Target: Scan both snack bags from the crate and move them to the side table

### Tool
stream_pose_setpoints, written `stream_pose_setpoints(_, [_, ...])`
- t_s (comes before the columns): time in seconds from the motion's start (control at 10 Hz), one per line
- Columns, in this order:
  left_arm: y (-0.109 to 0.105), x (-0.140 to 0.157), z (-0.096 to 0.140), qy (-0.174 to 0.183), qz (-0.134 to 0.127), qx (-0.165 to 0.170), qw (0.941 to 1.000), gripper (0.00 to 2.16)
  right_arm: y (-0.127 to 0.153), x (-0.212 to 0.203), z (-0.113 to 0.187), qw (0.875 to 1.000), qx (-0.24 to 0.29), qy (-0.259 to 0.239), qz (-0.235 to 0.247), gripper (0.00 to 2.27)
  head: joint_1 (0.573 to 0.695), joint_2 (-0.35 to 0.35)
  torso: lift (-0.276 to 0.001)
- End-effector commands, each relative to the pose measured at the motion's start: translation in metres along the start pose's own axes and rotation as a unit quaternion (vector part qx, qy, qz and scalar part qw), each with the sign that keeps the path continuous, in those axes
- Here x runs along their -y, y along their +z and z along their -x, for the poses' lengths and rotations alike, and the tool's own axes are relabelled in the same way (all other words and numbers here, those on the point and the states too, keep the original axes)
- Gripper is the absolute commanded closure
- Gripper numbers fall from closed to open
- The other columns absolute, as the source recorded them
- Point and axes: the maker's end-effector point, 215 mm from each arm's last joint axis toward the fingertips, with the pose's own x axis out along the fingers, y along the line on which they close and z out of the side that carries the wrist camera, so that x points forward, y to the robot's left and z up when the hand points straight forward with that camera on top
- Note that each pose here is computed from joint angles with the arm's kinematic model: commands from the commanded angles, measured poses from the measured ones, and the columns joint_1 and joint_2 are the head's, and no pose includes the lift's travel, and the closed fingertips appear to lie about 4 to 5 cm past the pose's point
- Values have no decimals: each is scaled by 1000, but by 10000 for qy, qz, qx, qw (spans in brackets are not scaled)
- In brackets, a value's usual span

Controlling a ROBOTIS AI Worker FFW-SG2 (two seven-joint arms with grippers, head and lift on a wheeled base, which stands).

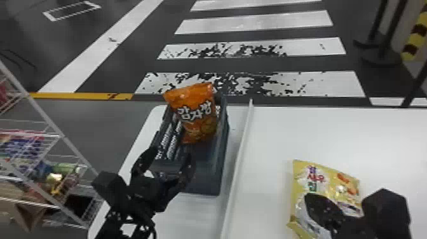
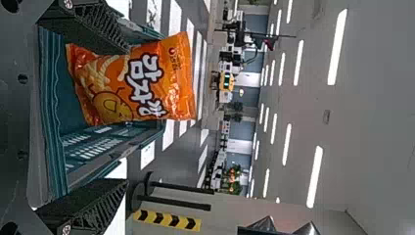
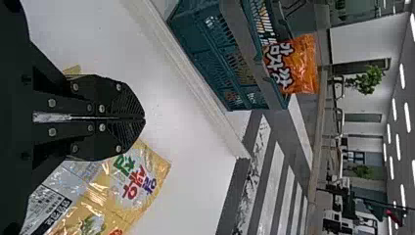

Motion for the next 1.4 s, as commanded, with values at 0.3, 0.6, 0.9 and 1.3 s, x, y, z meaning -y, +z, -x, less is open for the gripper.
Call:
stream_pose_setpoints(0.3, [-2, 0, 0, -5, 41, -11, 10000, 70, -40, -25, -12, 9991, -271, 304, 126, 2189, 695, 259, -99])
stream_pose_setpoints(0.6, [-3, 0, 0, -10, 41, -18, 10000, 73, -61, -17, -27, 9983, -462, 334, 119, 2189, 695, 259, -99])
stream_pose_setpoints(0.9, [-3, 0, 0, -8, 40, -18, 10000, 73, -80, -25, -27, 9971, -609, 442, 61, 2189, 695, 256, -99])
stream_pose_setpoints(1.3, [-6, -2, 0, 15, 43, -43, 10000, 73, -91, -43, -23, 9957, -618, 694, 25, 2189, 695, 269, -99])
